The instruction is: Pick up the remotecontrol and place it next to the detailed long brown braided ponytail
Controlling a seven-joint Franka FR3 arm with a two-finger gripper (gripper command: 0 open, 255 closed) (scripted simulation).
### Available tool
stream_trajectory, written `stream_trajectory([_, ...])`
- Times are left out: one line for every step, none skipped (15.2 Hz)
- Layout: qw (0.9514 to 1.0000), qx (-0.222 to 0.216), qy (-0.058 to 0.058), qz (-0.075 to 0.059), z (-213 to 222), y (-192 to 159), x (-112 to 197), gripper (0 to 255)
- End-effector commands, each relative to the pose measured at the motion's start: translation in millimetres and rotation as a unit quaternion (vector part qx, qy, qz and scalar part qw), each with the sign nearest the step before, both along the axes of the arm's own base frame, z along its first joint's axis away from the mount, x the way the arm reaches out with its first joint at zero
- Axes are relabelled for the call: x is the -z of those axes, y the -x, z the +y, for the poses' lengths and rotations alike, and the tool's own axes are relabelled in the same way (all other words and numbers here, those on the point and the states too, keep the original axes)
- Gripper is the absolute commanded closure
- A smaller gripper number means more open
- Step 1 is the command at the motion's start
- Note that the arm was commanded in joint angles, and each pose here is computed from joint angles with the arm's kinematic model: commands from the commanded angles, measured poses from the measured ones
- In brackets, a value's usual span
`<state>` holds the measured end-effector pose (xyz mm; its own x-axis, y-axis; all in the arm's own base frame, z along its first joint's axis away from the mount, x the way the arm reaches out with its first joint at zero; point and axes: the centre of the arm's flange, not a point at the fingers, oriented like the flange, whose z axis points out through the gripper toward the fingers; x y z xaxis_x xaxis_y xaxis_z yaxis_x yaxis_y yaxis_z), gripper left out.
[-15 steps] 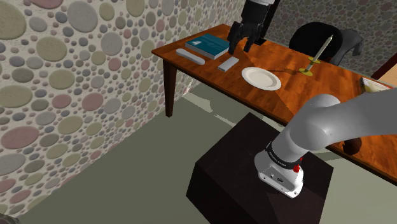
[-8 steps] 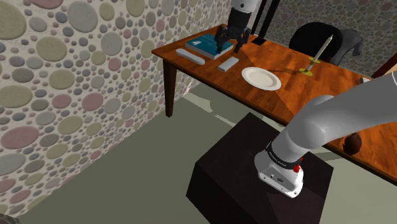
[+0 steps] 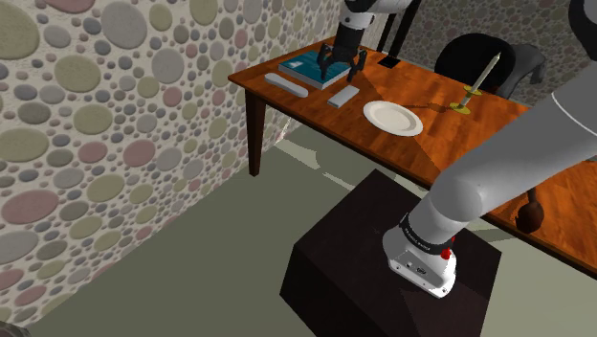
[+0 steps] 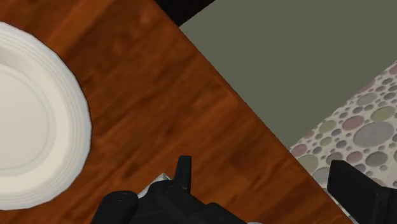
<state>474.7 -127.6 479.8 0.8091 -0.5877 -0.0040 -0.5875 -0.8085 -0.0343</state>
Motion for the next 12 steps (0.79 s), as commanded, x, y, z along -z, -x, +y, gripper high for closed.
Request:
stream_trajectory([0.9995, 0.032, 0.002, 0.002, -19, -12, 10, 0])
stream_trajectory([0.9988, 0.048, 0.003, 0.003, -29, -18, 16, 0])
stream_trajectory([0.9980, 0.064, 0.004, 0.003, -39, -24, 22, 0])
stream_trajectory([0.9968, 0.079, 0.006, 0.004, -49, -29, 28, 0])
stream_trajectory([0.9954, 0.095, 0.007, 0.005, -60, -35, 34, 0])
stream_trajectory([0.9938, 0.111, 0.008, 0.006, -70, -39, 39, 0])
stream_trajectory([0.9919, 0.126, 0.009, 0.007, -81, -44, 45, 0])
stream_trajectory([0.9898, 0.142, 0.010, 0.008, -92, -48, 51, 0])
stream_trajectory([0.9875, 0.157, 0.011, 0.009, -103, -51, 56, 0])
stream_trajectory([0.9849, 0.173, 0.012, 0.010, -114, -54, 62, 0])
stream_trajectory([0.9820, 0.188, 0.013, 0.011, -126, -57, 68, 0])
stream_trajectory([0.9789, 0.203, 0.014, 0.012, -137, -60, 73, 0])
